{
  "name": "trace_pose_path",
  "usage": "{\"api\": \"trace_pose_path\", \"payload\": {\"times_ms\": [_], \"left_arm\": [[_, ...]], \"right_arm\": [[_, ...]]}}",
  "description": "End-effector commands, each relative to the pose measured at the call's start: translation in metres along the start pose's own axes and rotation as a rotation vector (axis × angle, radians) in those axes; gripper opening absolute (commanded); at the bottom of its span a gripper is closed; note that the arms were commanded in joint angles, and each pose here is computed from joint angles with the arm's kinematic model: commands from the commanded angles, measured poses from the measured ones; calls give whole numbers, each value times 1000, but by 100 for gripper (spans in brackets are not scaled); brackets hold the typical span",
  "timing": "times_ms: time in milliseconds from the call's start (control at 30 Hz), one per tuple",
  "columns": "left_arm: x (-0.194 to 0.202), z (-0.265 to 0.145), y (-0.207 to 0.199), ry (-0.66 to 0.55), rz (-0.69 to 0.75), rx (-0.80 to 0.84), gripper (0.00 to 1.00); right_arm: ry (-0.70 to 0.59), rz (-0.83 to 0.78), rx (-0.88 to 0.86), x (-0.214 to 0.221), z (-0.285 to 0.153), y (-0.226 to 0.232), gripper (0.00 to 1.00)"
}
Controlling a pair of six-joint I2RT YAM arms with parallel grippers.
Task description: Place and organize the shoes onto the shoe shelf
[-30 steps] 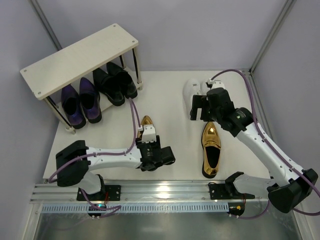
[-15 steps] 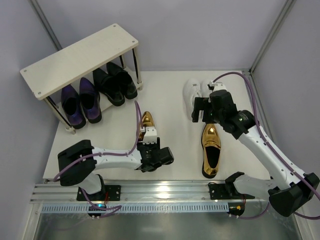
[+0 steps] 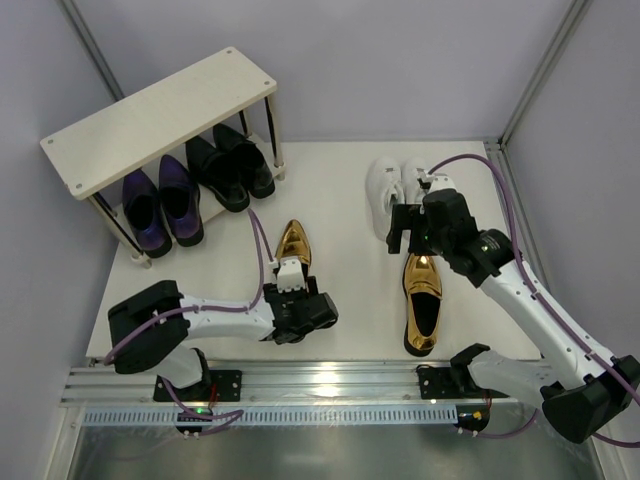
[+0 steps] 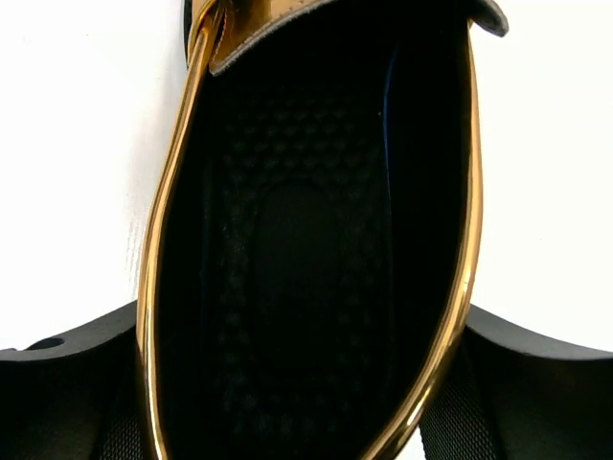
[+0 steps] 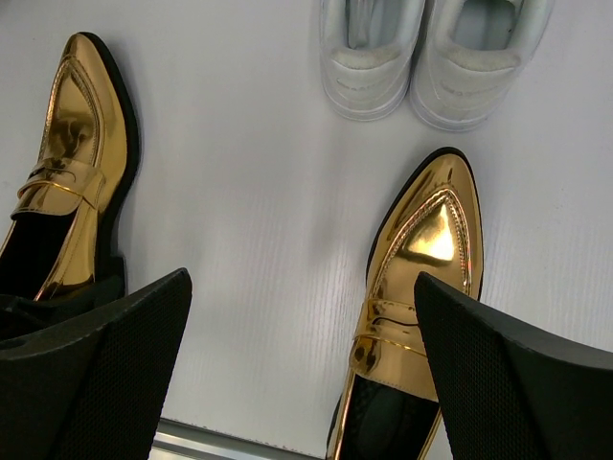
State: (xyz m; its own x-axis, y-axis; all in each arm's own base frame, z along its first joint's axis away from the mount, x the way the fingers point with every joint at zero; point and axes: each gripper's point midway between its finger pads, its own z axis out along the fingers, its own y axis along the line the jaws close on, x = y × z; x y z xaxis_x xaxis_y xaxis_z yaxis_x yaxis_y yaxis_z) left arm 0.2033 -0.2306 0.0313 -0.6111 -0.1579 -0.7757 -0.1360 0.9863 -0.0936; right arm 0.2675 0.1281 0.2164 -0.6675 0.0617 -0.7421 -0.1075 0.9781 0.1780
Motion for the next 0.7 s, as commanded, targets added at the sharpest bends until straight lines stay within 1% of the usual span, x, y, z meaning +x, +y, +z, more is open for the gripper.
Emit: {"api": "trace_pose_path", "payload": {"times_ms": [0, 33, 67, 100, 200, 300, 433, 533, 633, 667], "left_arm": [[-8, 2, -2, -15, -104, 24, 67], [-13, -1, 1, -30, -108, 23, 68], [-16, -2, 3, -39, -112, 18, 73], [-18, -2, 7, -54, -109, 4, 82], [-25, -5, 13, -69, -92, -21, 90], [-30, -6, 10, -82, -64, -22, 98], [-31, -4, 6, -86, -34, -28, 100], [-44, -7, 5, -121, -1, -40, 100], [-56, -9, 0, -162, -9, -9, 99], [-53, -8, -1, -146, -11, 9, 98]], "right_arm": [[-23, -19, -10, -5, -4, -1, 98], [-21, -21, -7, -4, -3, -1, 98], [-20, -22, -8, -4, -2, -2, 98], [-20, -22, -9, -4, -1, -2, 98], [-14, -25, -11, -3, 0, -2, 98], [-11, -28, -13, -3, 2, -2, 98], [-8, -29, -15, -4, 2, -2, 98], [-4, -34, -12, -2, 2, -3, 98], [-1, -37, -11, -1, 2, -4, 98], [1, -35, -9, -1, 3, -5, 98]]}}
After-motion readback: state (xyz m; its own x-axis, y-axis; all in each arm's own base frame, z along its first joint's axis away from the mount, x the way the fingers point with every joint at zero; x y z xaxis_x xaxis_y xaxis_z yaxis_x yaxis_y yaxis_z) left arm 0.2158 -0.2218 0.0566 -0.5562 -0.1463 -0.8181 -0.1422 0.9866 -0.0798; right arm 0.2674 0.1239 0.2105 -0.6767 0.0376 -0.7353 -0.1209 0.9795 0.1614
